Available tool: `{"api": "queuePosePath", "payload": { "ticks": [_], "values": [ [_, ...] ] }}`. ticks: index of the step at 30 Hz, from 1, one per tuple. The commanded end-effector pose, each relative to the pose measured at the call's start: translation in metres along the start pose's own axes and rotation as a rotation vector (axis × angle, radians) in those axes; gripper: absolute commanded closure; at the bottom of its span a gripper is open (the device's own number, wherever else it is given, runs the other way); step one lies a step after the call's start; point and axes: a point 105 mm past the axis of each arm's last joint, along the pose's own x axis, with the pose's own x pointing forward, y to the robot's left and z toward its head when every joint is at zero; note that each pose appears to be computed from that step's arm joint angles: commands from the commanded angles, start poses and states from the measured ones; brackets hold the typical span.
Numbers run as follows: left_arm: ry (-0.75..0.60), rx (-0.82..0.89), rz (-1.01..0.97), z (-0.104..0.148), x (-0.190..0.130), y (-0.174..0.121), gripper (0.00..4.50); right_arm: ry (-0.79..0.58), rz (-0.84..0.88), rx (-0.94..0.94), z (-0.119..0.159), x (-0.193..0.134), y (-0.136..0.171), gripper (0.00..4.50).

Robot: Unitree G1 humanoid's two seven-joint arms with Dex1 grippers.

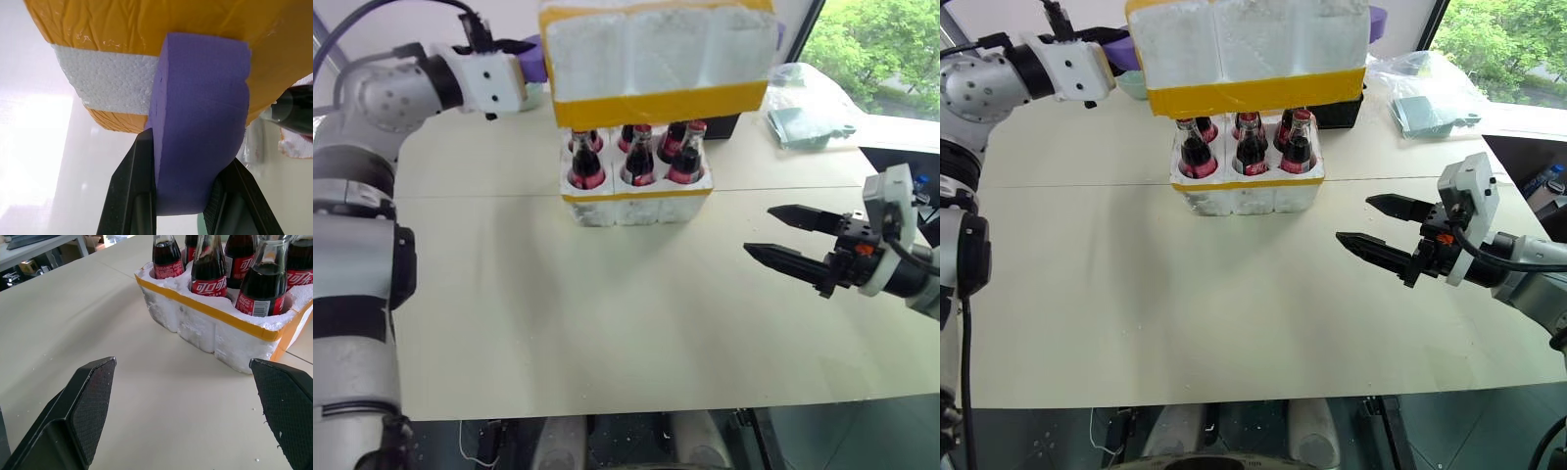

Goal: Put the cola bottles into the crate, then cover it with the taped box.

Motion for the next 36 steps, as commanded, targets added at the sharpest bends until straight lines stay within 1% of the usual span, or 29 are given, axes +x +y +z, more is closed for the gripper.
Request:
{"api": "queuePosePath", "payload": {
  "ticks": [1, 5, 11, 16, 20, 25, 30, 32, 36],
  "values": [
    [0.026, 0.056, 0.055, -0.002, -0.01, 0.022, 3.67, -0.035, 0.001, -0.042, 0.01, 0.0, 0.001, 0.0],
    [0.082, 0.107, 0.009, -0.011, -0.01, 0.01, 3.67, -0.039, 0.006, -0.047, 0.012, 0.001, 0.0, 0.0],
    [0.076, 0.235, -0.072, -0.01, -0.003, -0.012, 3.67, -0.043, 0.004, -0.048, 0.014, 0.002, -0.001, 0.0],
    [0.075, 0.308, -0.108, -0.01, 0.003, -0.023, 3.67, -0.039, -0.001, -0.045, 0.012, 0.0, 0.0, 0.0],
    [0.114, 0.309, -0.095, -0.014, 0.007, -0.018, 3.67, -0.037, -0.006, -0.048, 0.013, -0.001, 0.0, 0.0],
    [0.115, 0.318, -0.088, -0.011, 0.014, -0.014, 3.67, -0.032, -0.015, -0.054, 0.014, -0.004, 0.0, 0.0],
    [0.083, 0.325, -0.035, -0.001, 0.018, -0.002, 3.67, -0.03, -0.023, -0.053, 0.013, -0.006, 0.0, 0.0],
    [0.061, 0.343, -0.031, 0.002, 0.018, -0.001, 3.67, -0.025, -0.024, -0.054, 0.012, -0.006, 0.0, 0.0],
    [0.04, 0.336, 0.012, 0.007, 0.016, 0.01, 3.67, -0.024, -0.034, -0.056, 0.011, -0.006, -0.001, 0.0]
  ]
}}
